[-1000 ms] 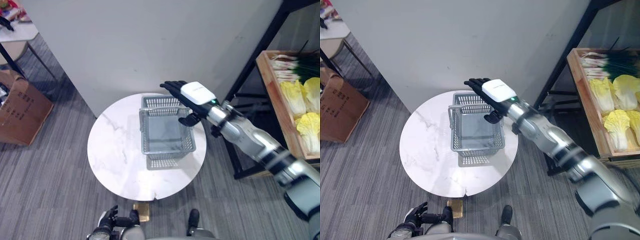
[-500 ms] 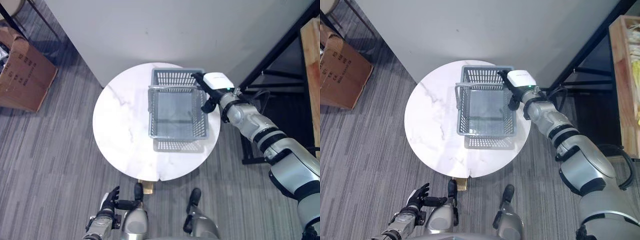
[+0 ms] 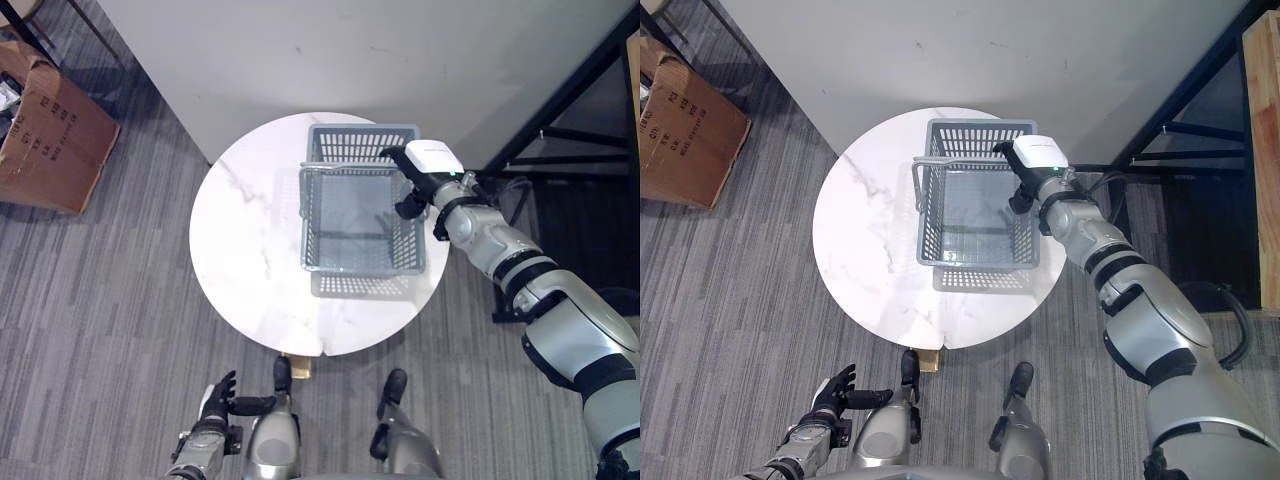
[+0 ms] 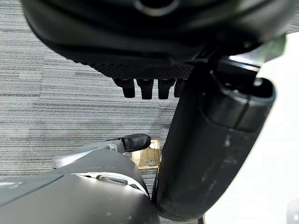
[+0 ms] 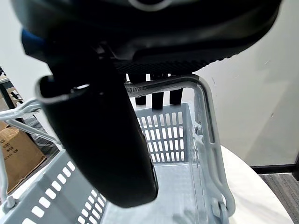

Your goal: Get the vegetables into the basket

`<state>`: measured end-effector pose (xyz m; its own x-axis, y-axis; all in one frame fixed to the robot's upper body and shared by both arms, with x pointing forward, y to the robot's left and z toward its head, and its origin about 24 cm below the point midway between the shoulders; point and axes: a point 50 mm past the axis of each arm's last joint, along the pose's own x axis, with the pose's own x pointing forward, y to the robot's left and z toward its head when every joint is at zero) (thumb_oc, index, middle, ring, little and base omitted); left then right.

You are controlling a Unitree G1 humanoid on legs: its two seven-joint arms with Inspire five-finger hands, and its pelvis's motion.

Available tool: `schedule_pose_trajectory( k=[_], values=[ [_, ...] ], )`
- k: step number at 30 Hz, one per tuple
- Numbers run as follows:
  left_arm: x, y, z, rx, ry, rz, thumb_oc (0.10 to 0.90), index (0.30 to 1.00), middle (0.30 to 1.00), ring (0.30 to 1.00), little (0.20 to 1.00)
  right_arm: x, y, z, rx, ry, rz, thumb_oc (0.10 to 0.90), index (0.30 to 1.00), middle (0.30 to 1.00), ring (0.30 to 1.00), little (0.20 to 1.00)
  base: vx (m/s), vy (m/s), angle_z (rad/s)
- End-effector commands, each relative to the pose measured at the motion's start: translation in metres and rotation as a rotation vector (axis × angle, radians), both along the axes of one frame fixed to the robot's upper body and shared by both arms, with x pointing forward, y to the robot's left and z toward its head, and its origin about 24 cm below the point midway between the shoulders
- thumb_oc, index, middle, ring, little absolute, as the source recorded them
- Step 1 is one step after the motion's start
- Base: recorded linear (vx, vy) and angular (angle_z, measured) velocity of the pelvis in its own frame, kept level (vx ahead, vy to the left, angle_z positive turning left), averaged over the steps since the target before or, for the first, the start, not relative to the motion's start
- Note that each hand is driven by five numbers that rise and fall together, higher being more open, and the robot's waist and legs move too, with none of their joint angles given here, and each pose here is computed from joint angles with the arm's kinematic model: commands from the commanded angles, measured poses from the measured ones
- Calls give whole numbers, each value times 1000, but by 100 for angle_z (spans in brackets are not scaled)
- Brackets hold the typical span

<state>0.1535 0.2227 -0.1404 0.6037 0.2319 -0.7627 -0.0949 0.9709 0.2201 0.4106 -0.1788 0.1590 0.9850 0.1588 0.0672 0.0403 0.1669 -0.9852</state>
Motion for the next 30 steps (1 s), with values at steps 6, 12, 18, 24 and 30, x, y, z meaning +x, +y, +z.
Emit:
schedule_pose_trajectory(
  k=[6,12,18,24,30],
  values=[
    [-6,6,-2,70,49,-54,900,1000,1000,1000,1000,13,6,39,29,-66,-23,400,300,300,300,300,0,0,0],
    [-9,4,-4,76,72,-82,900,1000,1000,1000,1000,11,5,28,12,-44,-17,400,300,300,300,300,-2,2,1],
    [-11,2,-5,64,84,-97,900,1000,1000,1000,1000,-16,33,63,100,-237,252,400,300,300,300,300,0,0,0],
    [-32,11,-11,68,166,-83,900,1000,1000,1000,1000,-62,34,74,160,-286,472,400,300,300,300,300,19,2,-5],
    [-54,9,-19,57,269,-183,900,1000,1000,1000,1000,-103,31,76,143,-223,634,400,300,300,300,300,14,-6,-20]
  ],
)
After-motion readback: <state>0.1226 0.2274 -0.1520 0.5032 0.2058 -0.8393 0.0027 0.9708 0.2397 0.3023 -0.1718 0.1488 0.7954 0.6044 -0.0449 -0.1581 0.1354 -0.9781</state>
